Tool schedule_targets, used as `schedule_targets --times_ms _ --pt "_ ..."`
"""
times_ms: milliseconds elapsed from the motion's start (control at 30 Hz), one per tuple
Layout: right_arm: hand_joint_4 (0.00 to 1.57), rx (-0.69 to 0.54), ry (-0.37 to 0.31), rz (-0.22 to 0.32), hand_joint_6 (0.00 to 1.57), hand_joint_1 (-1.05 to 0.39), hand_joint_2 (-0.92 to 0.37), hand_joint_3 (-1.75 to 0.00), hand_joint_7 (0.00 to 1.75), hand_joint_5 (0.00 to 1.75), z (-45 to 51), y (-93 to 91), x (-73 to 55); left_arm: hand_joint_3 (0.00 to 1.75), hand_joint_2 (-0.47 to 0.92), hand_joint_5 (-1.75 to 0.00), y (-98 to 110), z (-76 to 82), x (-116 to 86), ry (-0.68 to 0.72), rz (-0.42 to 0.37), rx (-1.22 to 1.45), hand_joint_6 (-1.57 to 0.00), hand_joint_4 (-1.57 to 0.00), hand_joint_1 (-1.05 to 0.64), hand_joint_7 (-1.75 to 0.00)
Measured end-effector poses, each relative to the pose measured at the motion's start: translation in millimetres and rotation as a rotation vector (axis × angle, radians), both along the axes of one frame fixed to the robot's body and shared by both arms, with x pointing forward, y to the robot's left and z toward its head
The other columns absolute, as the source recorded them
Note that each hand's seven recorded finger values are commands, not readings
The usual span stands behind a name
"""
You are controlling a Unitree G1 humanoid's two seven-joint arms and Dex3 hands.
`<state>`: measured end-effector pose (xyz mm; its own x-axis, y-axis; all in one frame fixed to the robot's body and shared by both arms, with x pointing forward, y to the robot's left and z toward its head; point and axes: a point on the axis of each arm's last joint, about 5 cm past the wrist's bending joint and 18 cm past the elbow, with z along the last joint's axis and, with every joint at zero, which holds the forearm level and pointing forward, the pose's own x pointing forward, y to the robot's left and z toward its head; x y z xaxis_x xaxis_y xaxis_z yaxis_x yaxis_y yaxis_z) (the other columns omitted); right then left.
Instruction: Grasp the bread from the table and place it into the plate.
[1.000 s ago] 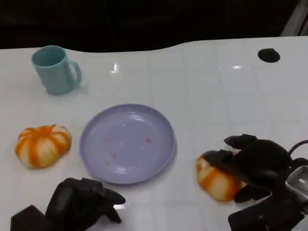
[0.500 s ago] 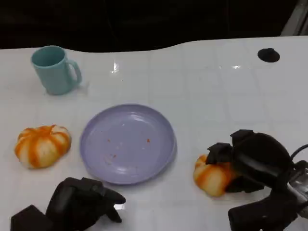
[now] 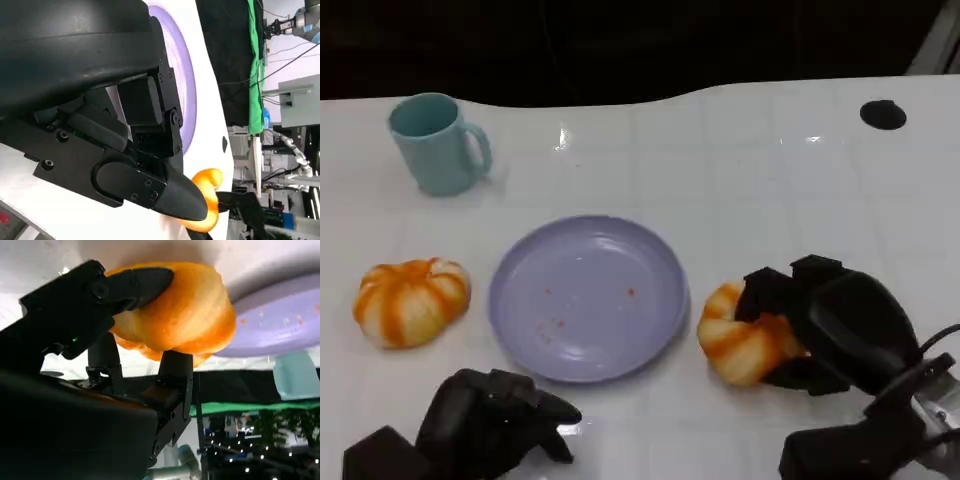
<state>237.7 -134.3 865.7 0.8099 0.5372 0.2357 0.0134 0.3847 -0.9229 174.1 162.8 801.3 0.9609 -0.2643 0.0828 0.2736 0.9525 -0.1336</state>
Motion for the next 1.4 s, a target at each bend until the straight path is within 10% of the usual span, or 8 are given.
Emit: schedule_targets --times_ms 300,567,700,933,1100,1300,1400 --pt "0.93 0.159 -0.019 0.044 0.76 -0.14 -0.31 -1.20 1.64 1.75 16.3 21.8 6.7 0.07 0.92 -0.94 0 -0.1 0 0.003 0.008 0.001 -1.57 -1.35 -1.05 -0.24" --pt "0.93 0.199 -0.055 0.102 0.75 -0.07 -0.29 -1.21 1.67 1.75 31.3 46.3 19.4 0.07 0.92 -0.93 -1 -0.5 0 0.004 0.004 0.004 -1.57 -1.34 -1.05 -0.24" --pt "0.94 0.208 -0.053 0.125 0.97 -0.06 -0.33 -1.13 1.20 1.75 35.0 58.0 23.5 0.07 0.92 -0.93 -1 -0.7 -1 0.002 0.002 0.009 -1.57 -1.34 -1.05 -0.23" --pt "0.91 0.203 -0.034 0.165 0.85 -0.05 -0.36 -1.10 1.46 1.75 35.2 82.7 31.3 0.06 0.92 -0.92 -2 -1.8 -1 0.008 0.002 0.008 -1.57 -1.35 -1.05 -0.23" --pt "0.87 0.197 -0.006 0.170 0.85 -0.10 -0.44 -1.00 1.32 1.72 29.9 98.0 35.6 0.06 0.92 -0.92 -2 -1.9 -1 0.009 0.000 0.010 -1.57 -1.36 -1.05 -0.23" --pt "0.70 0.163 0.043 0.155 0.78 -0.24 -0.78 -0.34 0.24 0.70 24.5 107.0 39.4 0.06 0.92 -0.92 -2 -2.2 -1 0.012 -0.001 0.012 -1.57 -1.36 -1.05 -0.24" --pt "0.40 0.090 0.074 0.157 0.55 -0.39 -0.90 -0.14 0.03 0.31 24.9 107.4 41.5 0.06 0.92 -0.92 -2 -2.1 -1 0.013 0.003 0.015 -1.57 -1.36 -1.05 -0.24"
